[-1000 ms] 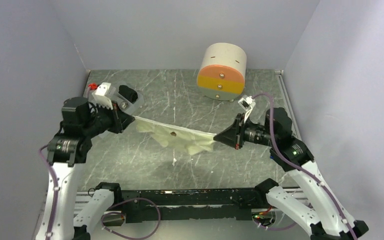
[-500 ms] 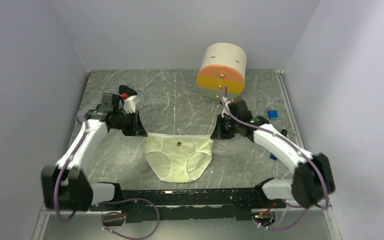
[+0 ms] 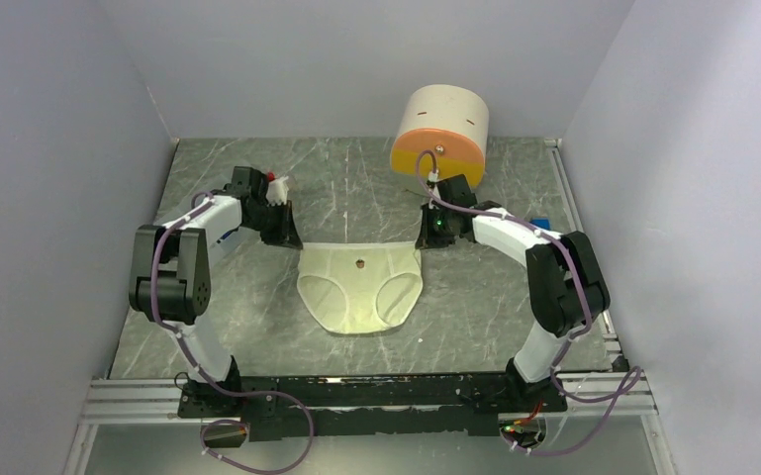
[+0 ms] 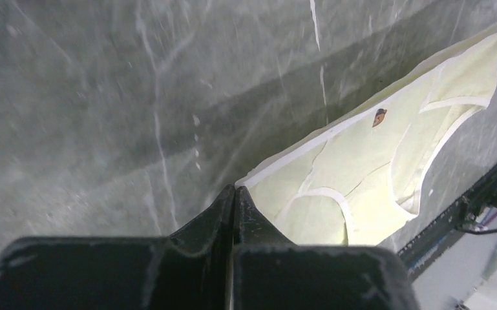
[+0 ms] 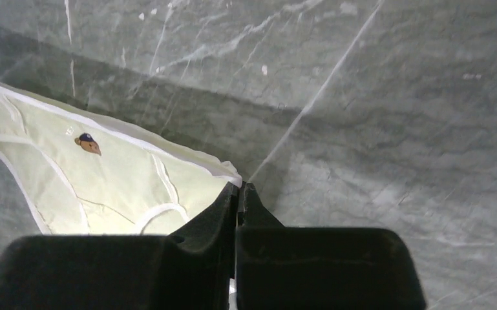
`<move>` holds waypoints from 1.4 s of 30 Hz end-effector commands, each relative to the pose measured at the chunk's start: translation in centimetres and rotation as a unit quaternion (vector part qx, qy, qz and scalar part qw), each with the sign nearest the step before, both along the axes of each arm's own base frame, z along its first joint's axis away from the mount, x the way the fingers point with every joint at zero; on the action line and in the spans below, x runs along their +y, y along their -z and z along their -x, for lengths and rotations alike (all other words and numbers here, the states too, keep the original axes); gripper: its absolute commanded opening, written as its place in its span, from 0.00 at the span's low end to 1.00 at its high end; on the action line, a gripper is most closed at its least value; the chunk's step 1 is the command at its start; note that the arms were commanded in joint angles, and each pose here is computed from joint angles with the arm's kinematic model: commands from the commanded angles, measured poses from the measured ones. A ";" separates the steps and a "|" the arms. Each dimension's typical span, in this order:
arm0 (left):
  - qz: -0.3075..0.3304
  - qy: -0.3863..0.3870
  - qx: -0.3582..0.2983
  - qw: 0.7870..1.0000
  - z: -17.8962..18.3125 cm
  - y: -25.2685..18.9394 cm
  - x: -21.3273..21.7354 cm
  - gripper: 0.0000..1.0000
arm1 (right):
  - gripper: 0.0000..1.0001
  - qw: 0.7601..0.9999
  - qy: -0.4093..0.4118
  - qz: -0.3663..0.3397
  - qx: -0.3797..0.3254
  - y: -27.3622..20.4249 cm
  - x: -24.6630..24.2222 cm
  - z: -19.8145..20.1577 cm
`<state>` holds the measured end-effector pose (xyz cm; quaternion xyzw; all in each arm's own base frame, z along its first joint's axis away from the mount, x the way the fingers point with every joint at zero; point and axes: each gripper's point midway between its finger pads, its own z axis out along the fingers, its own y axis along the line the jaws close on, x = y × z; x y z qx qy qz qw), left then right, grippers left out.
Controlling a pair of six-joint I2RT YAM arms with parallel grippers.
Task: Roll the underwear
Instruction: Flatten out the underwear at the center of the board, then fold the underwear at the center of the board.
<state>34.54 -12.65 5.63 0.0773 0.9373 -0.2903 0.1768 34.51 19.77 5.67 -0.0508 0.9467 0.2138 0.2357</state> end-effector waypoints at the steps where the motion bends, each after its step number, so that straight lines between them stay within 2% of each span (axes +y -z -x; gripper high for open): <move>1: -0.023 0.013 -0.043 0.999 -2.8 -0.2 0.5 0.05 | 0.04 0.999 -0.003 0.021 -0.038 -0.5 -0.4 -2.7; 4: -0.028 0.011 -0.040 0.999 -3.6 0.1 0.6 0.10 | 0.10 0.999 -0.003 0.028 -0.039 -0.6 -0.4 -3.1; 6: -0.037 0.024 -0.038 0.998 -3.6 0.8 0.7 0.23 | 0.15 0.999 -0.012 0.026 -0.045 -1.3 -0.2 -3.4; 7: -0.049 0.020 -0.042 0.998 -3.8 0.8 1.1 0.37 | 0.26 0.998 -0.012 0.028 -0.050 -2.2 -0.3 -3.4; 8: -0.054 0.017 -0.048 0.997 -3.9 0.5 1.3 0.40 | 0.31 0.998 -0.007 0.027 -0.052 -2.8 -0.3 -3.4; 12: -0.049 -0.015 -0.060 0.997 -3.9 -1.5 1.4 0.49 | 0.34 0.998 -0.001 0.008 -0.055 -5.0 -0.1 -2.4; 16: -0.017 -0.038 -0.072 0.997 -2.6 -3.3 0.7 0.51 | 0.35 1.000 0.000 0.010 -0.029 -4.2 -0.4 -0.7; 20: 0.004 -0.065 -0.069 0.995 0.3 -3.5 0.5 0.54 | 0.33 0.999 -0.019 -0.048 -0.013 -4.5 1.8 1.8; 23: 0.012 -0.095 -0.071 0.993 2.2 -3.6 0.7 0.57 | 0.32 0.997 -0.033 -0.063 -0.019 -4.8 4.2 3.4; 28: 0.043 -0.147 -0.057 0.986 4.2 -2.4 0.5 0.60 | 0.31 0.997 -0.029 -0.034 -0.062 -5.8 8.2 4.0; 36: 0.108 -0.223 -0.022 0.969 3.9 -0.8 -0.5 0.59 | 0.32 0.995 -0.039 -0.039 -0.083 -6.5 12.7 2.4; 42: 0.102 -0.247 -0.006 0.964 3.4 1.4 -0.2 0.57 | 0.32 0.995 -0.055 -0.038 -0.077 -6.1 15.6 1.6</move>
